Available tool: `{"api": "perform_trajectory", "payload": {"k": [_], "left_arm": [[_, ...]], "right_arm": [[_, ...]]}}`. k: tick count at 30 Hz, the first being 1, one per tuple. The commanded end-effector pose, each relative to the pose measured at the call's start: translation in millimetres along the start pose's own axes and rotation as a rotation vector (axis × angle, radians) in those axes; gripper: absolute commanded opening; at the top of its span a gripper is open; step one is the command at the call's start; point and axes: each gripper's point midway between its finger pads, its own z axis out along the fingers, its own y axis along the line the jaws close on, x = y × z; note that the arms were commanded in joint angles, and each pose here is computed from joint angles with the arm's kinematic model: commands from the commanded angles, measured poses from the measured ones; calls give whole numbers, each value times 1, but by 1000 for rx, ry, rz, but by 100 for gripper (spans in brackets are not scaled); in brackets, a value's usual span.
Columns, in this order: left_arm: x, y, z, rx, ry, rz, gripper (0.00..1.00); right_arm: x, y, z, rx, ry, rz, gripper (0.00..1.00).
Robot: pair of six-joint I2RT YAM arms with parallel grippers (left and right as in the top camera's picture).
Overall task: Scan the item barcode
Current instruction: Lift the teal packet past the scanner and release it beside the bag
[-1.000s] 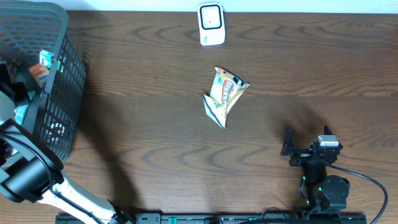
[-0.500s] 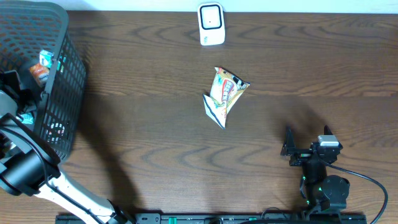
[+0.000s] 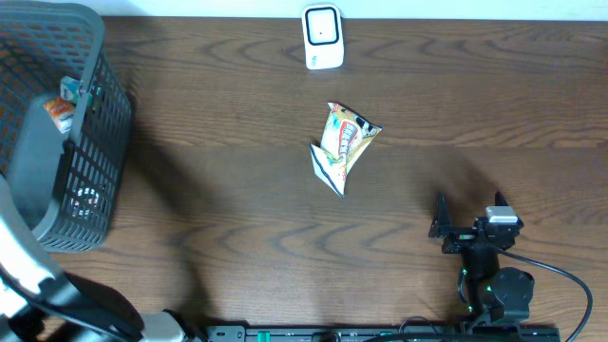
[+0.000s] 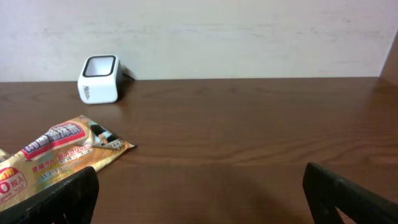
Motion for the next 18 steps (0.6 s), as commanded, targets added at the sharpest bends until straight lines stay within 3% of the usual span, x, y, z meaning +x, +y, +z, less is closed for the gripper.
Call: {"api": "perform_trajectory", "payload": {"k": [1,5,9,12,15,18], "left_arm": [[5,-72,-30,288,118,-286,7],[26,-131,-53,460,227,-285,7],[87,-206,-78,645,437,-215,7],[144,-244,-99,729,559,-48,8],[195,-264,-118,770,665,92,8],[249,-266,-124,652,752,194,7]], "right_arm": [[1,0,0,2,2,-15,99],[1,0,0,1,2,-15,99],[1,0,0,1,3,-15,99],[1,0,0,1,2,-15,99],[1,0,0,1,2,-15,99],[1,0,0,2,2,-15,99]]}}
